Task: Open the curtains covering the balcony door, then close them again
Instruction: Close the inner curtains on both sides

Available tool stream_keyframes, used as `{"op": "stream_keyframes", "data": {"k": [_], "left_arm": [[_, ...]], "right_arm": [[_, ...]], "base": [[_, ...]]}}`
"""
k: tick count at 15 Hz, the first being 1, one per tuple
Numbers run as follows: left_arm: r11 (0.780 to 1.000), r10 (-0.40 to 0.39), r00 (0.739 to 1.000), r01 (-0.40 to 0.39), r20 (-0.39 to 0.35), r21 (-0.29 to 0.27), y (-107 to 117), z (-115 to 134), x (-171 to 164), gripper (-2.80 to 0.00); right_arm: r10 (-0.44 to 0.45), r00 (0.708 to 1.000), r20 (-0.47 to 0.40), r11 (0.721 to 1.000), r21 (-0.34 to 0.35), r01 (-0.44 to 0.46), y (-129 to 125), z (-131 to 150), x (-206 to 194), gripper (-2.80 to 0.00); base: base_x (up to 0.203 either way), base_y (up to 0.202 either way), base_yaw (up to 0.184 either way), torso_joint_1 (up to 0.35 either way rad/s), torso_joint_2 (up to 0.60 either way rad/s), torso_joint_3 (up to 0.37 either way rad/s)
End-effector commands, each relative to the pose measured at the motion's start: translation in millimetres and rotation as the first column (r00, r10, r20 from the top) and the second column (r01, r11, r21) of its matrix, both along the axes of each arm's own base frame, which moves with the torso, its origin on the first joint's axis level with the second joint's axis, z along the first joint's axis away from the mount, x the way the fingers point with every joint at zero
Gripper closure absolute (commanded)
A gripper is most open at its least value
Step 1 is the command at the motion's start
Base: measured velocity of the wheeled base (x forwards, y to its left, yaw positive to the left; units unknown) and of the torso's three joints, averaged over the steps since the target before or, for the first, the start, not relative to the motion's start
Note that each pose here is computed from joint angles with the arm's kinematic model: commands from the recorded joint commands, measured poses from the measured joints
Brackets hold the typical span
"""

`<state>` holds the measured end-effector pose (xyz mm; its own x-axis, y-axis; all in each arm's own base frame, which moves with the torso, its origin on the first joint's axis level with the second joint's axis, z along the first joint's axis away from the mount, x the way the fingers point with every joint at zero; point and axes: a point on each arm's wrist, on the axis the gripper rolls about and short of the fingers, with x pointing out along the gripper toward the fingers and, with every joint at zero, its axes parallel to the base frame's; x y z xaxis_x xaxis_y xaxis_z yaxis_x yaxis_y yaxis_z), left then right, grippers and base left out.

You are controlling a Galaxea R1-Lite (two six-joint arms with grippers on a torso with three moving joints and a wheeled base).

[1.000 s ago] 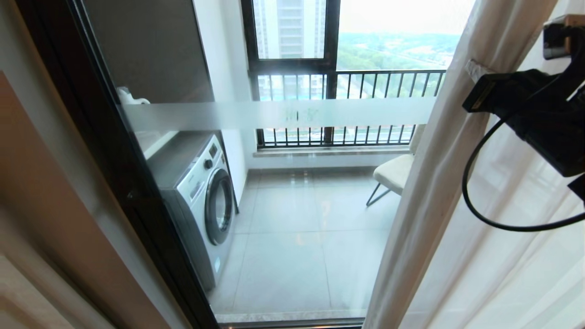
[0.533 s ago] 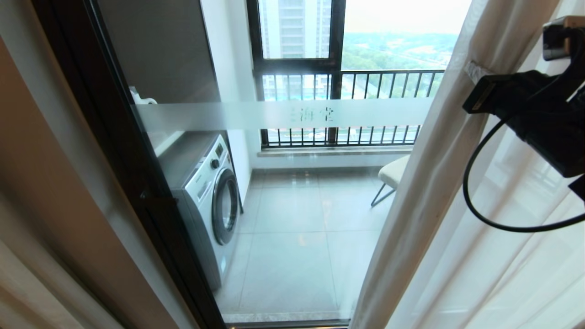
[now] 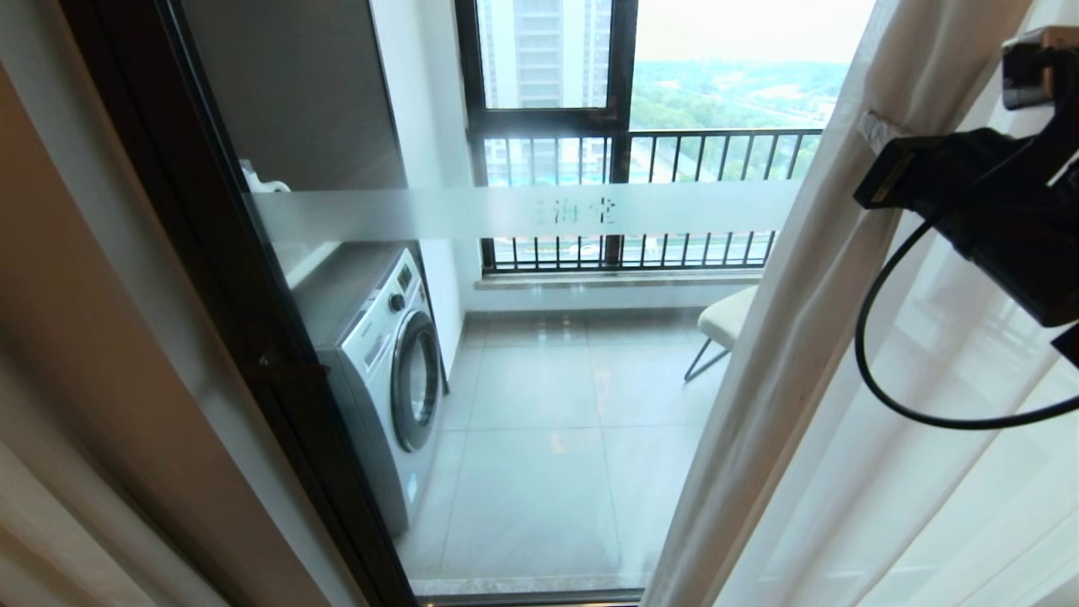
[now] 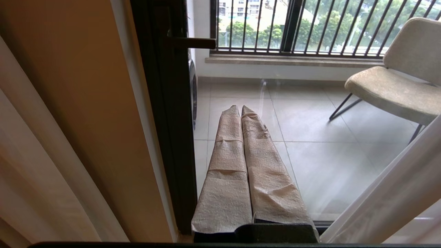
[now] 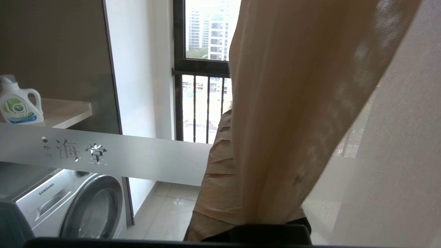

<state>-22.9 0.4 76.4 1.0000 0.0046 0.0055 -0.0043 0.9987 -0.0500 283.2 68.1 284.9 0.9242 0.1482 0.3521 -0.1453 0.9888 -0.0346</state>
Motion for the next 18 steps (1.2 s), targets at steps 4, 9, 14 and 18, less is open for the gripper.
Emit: {"op": "stream_keyframes", "data": {"k": [4,9,14,18], "left_arm": [[1.0,0.0,1.0,0.0,0.001,-0.001,0,0,0,0.0],[1.0,0.0,1.0,0.0,0.0,-0.001,0,0,0,0.0],[1.0,0.0,1.0,0.0,0.001,-0.001,0,0,0,0.0],[1.0,0.0,1.0,0.0,-0.001,-0.001,0,0,0,0.0]], "right_arm": [[0.033,0.999,-0.001,0.999,-0.015,-0.033,16,-4,15,0.0],[0.115,0.993,0.018,0.992,-0.048,-0.114,80,-6,34,0.0],[0.189,0.982,0.014,0.979,-0.081,-0.187,120,-16,39,0.0],[0.202,0.979,0.007,0.976,-0.085,-0.201,126,-19,38,0.0]], "base": [[0.0,0.0,0.0,0.0,0.0,0.0],[0.0,0.0,0.0,0.0,0.0,0.0],[0.0,0.0,0.0,0.0,0.0,0.0],[0.0,0.0,0.0,0.0,0.0,0.0]]}}
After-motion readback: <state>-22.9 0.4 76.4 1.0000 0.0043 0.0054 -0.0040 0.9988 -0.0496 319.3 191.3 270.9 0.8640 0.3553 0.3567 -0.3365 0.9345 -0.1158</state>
